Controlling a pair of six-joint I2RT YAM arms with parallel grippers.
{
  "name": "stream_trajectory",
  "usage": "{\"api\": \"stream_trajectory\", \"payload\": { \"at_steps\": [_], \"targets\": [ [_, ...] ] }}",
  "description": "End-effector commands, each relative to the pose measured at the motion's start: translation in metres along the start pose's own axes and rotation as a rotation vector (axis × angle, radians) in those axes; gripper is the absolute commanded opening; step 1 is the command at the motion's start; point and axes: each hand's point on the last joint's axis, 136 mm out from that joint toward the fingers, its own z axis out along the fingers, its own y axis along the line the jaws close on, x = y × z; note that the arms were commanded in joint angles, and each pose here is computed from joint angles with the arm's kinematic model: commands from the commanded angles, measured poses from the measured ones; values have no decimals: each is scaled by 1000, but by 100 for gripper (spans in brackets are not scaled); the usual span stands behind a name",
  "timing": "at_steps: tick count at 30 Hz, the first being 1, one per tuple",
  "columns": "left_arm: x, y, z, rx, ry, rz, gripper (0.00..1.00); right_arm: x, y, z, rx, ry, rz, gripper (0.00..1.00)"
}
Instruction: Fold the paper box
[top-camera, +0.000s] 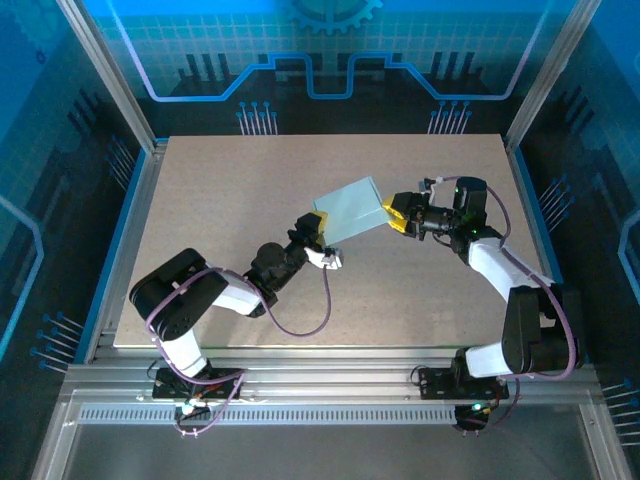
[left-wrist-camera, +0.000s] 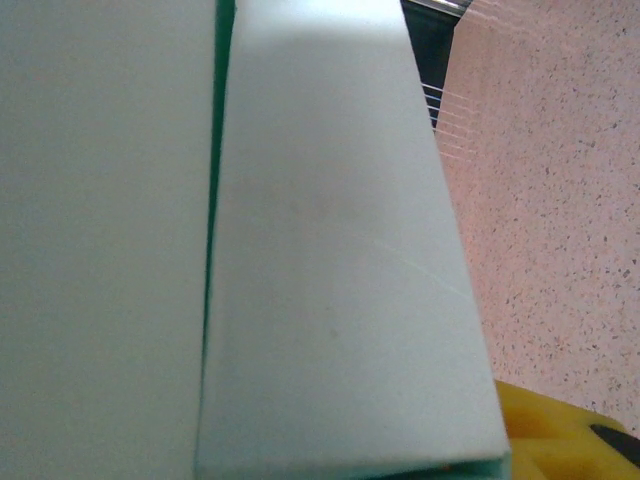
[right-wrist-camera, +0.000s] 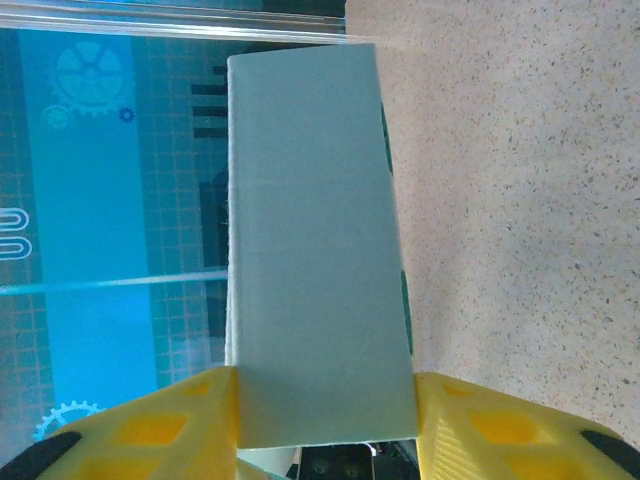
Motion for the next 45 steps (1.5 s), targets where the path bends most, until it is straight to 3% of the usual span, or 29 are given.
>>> {"api": "stream_trajectory", "payload": {
  "at_steps": [1,8,12,19,23,29,30,37,45],
  "targets": [
    [-5,7,2,-31,-13,-33,43,2,4,2,-3,21,1,49],
    [8,-13,2,6,37,-149,49,-2,8,-7,13,-17,-8,74],
    [10,-14,-5,13,52,-254,48,-11,10,-26,87,-91,-87,79],
    [12,-44,-18,197,109,-502,50,-13,30,-61,286,-191,-376,80],
    [0,-63,-34,380,113,-676,50,-8,39,-74,367,-211,-530,79],
    [-9,-65,-52,498,109,-768,44,5,44,-82,547,-188,-792,78],
    [-8,-67,-52,519,132,-776,38,5,42,-82,561,-185,-798,78],
    [-2,-56,-48,490,162,-825,38,5,27,-64,519,-137,-747,78],
    [-19,-14,-55,381,-22,-1052,38,7,17,-45,441,-70,-787,78]
  ]
}}
